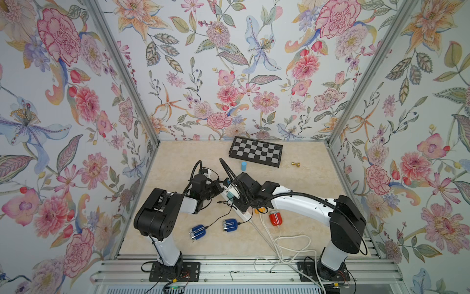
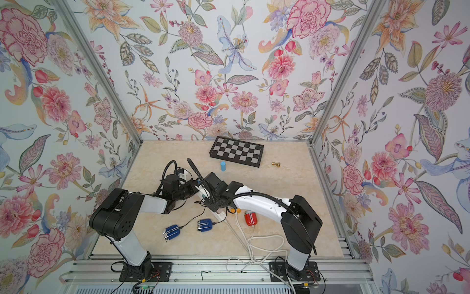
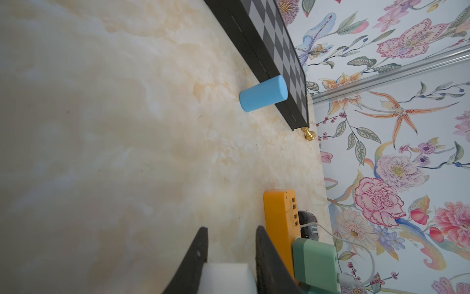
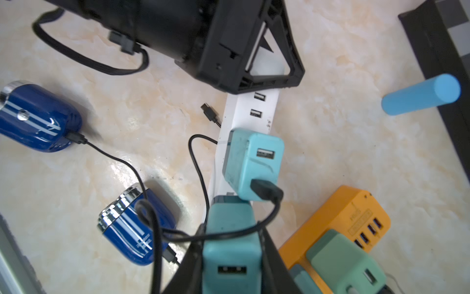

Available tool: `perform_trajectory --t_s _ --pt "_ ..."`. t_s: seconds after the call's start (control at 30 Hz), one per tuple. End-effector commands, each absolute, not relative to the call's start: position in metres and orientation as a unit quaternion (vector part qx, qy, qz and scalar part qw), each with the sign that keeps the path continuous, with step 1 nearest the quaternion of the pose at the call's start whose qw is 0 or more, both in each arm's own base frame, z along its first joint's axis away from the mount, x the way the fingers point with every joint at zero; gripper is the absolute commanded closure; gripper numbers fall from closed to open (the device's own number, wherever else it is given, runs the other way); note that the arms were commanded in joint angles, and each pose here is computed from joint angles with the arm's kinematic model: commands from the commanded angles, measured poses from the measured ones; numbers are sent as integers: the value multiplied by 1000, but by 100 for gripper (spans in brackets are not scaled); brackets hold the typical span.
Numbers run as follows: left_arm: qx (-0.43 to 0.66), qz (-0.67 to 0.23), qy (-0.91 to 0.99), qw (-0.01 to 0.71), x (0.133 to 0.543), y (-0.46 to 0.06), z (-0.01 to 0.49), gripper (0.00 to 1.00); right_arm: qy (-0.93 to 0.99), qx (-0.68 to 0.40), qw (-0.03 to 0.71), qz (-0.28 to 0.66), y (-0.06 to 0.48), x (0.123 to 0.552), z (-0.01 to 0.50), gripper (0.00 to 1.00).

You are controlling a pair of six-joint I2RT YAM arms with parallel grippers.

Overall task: Unplug the electric shaver
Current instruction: Remove the plug from the socket.

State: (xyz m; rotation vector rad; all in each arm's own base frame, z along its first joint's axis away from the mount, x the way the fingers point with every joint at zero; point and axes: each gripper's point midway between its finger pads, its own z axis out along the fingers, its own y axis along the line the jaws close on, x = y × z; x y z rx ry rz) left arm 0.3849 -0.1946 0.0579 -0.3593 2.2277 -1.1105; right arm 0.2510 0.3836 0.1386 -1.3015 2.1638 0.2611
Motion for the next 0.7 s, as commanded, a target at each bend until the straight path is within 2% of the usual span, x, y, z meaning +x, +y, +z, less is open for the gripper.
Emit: perform_trajectory --t_s 0.0,0.13,0.4,0.67 --pt "-122 -378 861 319 383 -185 40 100 805 -477 343 86 391 277 164 100" --pt "-125 -382 858 320 384 -186 41 100 823 -465 313 97 376 283 149 100" --pt "-121 -398 856 308 390 -194 33 100 821 -458 332 72 362 294 159 100" --pt "-107 -382 867 302 396 -195 22 100 804 -498 319 58 367 281 144 100"
